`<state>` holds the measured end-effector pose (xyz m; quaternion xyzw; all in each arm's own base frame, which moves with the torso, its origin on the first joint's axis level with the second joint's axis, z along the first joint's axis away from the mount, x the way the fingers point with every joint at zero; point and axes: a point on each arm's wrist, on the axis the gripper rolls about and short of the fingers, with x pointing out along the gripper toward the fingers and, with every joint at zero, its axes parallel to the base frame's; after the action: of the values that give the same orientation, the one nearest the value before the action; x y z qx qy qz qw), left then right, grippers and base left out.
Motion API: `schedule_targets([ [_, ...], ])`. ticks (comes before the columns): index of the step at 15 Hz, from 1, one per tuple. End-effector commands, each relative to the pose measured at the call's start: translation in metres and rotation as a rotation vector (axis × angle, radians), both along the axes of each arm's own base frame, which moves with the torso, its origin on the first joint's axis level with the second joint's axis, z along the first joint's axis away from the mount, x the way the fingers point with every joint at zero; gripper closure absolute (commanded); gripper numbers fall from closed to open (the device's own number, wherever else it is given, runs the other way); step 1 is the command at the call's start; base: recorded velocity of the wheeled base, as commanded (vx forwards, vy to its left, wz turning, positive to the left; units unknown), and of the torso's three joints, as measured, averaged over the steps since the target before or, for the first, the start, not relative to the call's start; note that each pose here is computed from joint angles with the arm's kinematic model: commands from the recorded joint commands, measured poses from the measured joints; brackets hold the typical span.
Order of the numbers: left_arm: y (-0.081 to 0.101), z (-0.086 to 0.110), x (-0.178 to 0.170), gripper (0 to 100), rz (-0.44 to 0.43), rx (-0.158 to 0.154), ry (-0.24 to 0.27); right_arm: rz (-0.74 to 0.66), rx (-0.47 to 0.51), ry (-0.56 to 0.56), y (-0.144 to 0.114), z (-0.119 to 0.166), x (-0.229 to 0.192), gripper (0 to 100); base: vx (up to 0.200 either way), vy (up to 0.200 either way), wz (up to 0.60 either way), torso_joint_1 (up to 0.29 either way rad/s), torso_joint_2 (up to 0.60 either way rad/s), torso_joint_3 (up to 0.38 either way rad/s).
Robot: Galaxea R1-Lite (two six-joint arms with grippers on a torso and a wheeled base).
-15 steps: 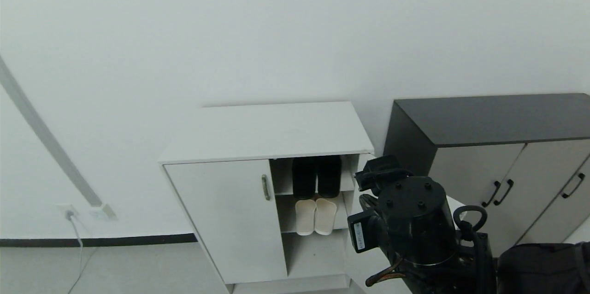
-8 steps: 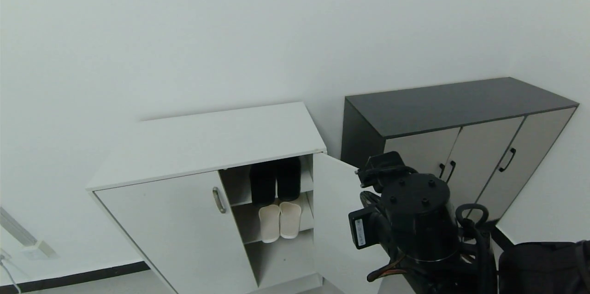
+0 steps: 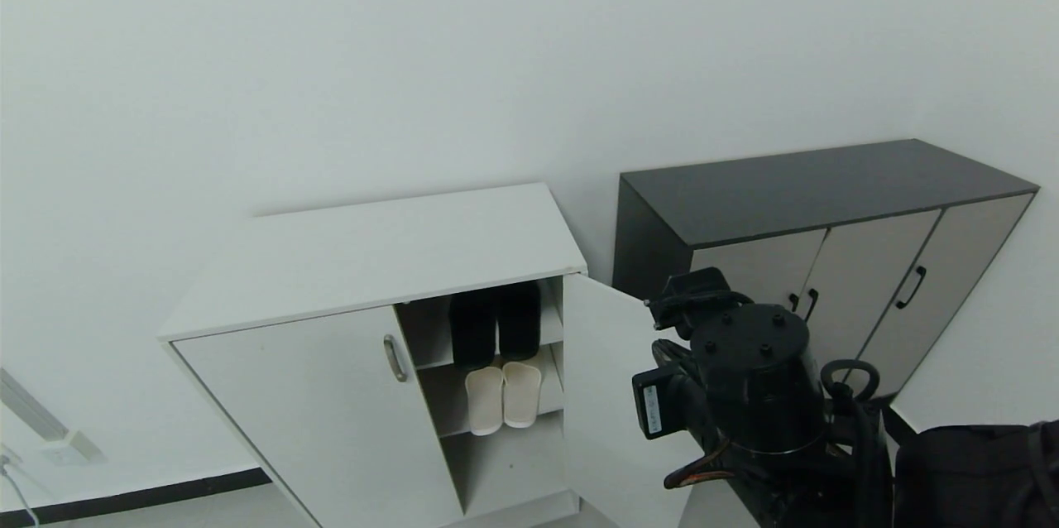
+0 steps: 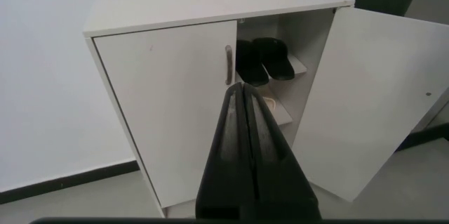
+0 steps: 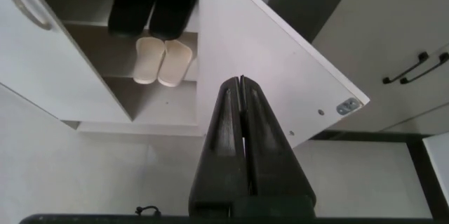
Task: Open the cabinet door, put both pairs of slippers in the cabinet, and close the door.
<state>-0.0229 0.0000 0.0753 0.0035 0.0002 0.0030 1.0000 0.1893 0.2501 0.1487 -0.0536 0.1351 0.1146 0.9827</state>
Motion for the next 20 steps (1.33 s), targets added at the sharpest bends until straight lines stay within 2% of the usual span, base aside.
schedule_targets([
  [1, 0.0, 0.0, 0.0, 100, 0.0, 0.001, 0.001, 0.001, -0.004, 0.002, 0.001, -0.001, 0.0, 100, -0.2, 0.0, 0.0, 0.002, 0.01, -0.002],
  [6, 0.0, 0.0, 0.0, 100, 0.0, -0.001, 0.001, -0.001, -0.007, 0.003, 0.0, -0.002, 0.0, 100, -0.2, 0.0, 0.0, 0.014, 0.0, 0.0],
  [9, 0.0, 0.0, 0.0, 100, 0.0, 0.001, 0.001, -0.055, 0.006, -0.013, -0.009, 0.005, 0.015, 100, -0.133, 0.0, 0.0, -0.01, 0.0, 0.002],
  [14, 0.0, 0.0, 0.0, 100, 0.0, 0.001, 0.001, -0.158, 0.06, -0.024, -0.034, 0.019, 0.08, 100, 0.0, 0.0, 0.0, 0.0, 0.0, 0.0],
  [20, 0.0, 0.0, 0.0, 100, 0.0, 0.001, 0.001, -0.224, 0.095, -0.016, -0.049, 0.003, 0.154, 100, 0.0, 0.0, 0.0, 0.0, 0.0, 0.0],
])
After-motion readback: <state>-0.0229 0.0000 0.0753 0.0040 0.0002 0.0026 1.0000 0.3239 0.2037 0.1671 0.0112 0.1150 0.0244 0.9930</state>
